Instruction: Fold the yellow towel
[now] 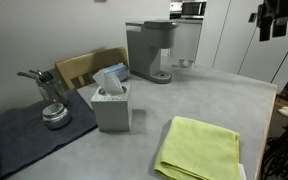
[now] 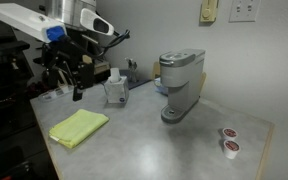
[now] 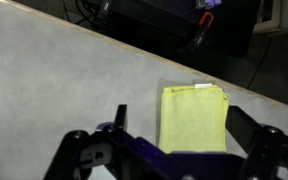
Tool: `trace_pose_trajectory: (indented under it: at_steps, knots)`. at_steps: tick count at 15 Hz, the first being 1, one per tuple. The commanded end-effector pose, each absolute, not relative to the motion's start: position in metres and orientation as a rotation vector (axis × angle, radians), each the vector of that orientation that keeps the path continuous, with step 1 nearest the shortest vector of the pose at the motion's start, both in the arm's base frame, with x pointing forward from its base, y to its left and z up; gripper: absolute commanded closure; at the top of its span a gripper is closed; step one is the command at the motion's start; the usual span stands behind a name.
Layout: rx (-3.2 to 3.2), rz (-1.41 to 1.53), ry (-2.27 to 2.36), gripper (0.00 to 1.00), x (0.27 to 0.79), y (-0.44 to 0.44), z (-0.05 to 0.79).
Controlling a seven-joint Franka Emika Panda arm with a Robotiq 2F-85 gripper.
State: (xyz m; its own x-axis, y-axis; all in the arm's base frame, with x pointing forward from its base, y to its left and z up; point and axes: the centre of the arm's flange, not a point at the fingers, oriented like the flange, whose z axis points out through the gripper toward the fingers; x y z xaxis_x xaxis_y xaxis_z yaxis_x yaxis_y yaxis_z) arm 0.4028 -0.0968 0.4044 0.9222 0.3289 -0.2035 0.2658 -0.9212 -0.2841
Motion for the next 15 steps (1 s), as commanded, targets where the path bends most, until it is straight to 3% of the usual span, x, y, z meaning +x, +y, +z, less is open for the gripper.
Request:
trace_pose_trajectory:
  at_steps: [1, 15]
  knots:
    - [-2.829, 0.365, -0.449, 0.0, 0.403, -0.097, 0.404]
    - [-2.743, 0.409, -0.474, 0.0, 0.436, -0.093, 0.318]
